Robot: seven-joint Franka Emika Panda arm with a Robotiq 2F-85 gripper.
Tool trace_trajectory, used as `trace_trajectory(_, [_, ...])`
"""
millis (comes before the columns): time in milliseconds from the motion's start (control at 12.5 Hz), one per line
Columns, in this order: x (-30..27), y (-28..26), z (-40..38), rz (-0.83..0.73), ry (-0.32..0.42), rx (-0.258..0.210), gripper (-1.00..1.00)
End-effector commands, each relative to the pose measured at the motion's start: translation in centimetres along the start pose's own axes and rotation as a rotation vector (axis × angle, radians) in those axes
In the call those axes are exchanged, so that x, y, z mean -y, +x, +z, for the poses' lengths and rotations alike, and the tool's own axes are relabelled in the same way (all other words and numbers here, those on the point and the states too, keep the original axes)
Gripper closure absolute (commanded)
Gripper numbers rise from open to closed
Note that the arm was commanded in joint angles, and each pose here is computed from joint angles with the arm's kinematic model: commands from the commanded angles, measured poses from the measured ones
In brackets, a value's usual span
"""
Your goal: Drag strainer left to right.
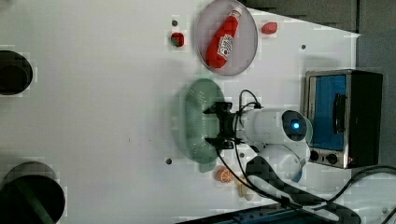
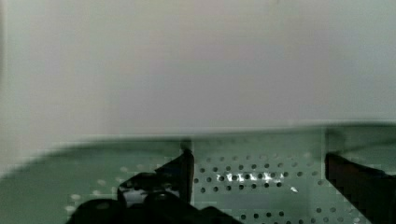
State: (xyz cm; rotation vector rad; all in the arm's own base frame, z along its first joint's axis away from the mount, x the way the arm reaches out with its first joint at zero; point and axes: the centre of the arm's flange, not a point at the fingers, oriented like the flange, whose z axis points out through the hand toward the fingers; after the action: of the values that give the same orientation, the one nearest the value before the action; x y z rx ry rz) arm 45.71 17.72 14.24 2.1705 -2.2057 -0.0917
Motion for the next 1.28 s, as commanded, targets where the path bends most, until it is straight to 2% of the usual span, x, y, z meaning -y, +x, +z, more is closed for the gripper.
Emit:
trace_trajectory(80, [2.2, 5.0, -1.2, -0.026, 0.025, -0.012, -1.00])
trace_trajectory(960, [3.4, 19.7, -1.1, -0.055, 0.028, -0.096, -1.00])
trace_trajectory(1280, [3.2, 23.9, -1.0, -0.012, 0.024, -0.121, -1.00])
